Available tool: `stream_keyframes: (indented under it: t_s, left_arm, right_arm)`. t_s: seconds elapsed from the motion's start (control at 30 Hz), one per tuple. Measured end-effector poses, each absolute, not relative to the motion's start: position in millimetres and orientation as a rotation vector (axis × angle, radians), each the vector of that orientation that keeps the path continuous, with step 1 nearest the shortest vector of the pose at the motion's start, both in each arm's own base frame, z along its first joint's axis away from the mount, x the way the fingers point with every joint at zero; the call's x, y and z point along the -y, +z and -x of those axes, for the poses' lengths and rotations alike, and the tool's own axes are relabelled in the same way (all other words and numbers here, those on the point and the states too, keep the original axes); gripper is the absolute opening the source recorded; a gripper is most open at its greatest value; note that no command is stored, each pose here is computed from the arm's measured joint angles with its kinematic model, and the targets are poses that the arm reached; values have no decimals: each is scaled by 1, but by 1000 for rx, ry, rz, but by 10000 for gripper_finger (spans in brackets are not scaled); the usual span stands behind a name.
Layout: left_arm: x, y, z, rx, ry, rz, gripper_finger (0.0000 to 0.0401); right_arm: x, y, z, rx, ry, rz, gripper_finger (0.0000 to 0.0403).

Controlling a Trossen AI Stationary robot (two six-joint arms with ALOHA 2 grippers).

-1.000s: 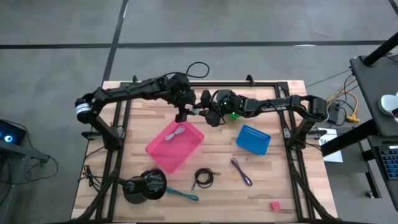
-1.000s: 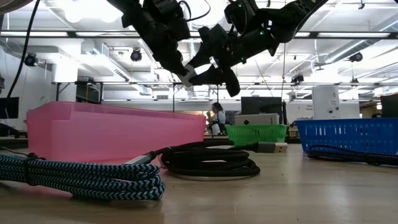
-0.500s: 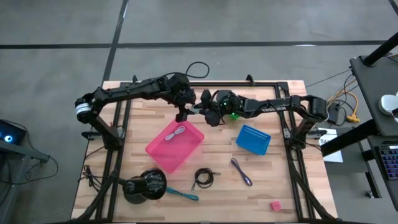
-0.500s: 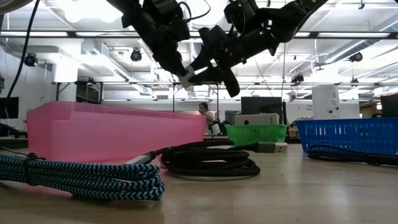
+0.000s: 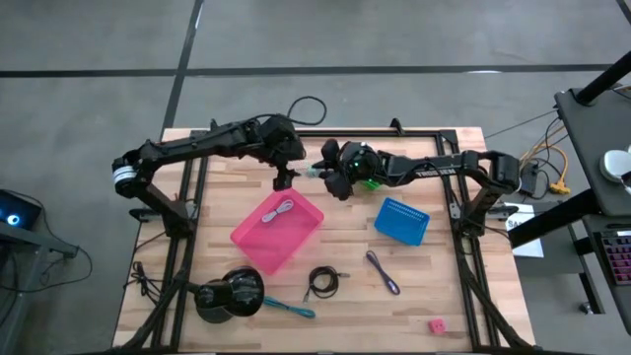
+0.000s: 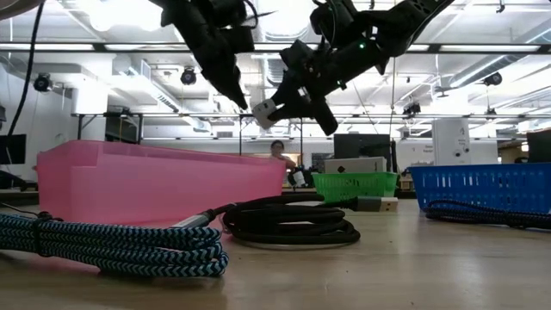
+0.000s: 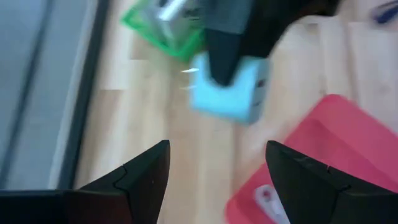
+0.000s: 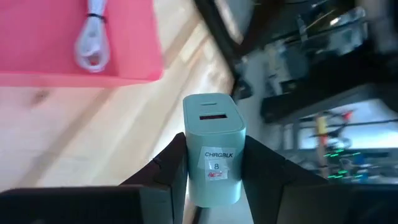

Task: Pick and place items into bin
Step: Put the top white charger adapter into the blue bin

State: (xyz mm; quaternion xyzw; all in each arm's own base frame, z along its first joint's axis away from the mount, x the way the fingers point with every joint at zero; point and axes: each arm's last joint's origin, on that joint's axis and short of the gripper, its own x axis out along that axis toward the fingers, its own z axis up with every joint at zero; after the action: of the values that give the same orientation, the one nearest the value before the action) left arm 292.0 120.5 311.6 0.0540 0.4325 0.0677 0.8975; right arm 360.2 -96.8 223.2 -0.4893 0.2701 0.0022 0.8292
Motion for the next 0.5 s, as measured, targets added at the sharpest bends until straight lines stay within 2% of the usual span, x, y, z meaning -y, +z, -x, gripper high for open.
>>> stream_keyframes:
  t_s: [0.23, 0.5]
  left_arm:
    - [-119, 324, -282, -880, 248, -165, 247]
    - [-118, 337, -272, -851, 356, -181, 247]
  right_arm:
    - [90, 235, -347, -615, -16, 787, 106]
    - [76, 266, -316, -605, 35, 442, 106]
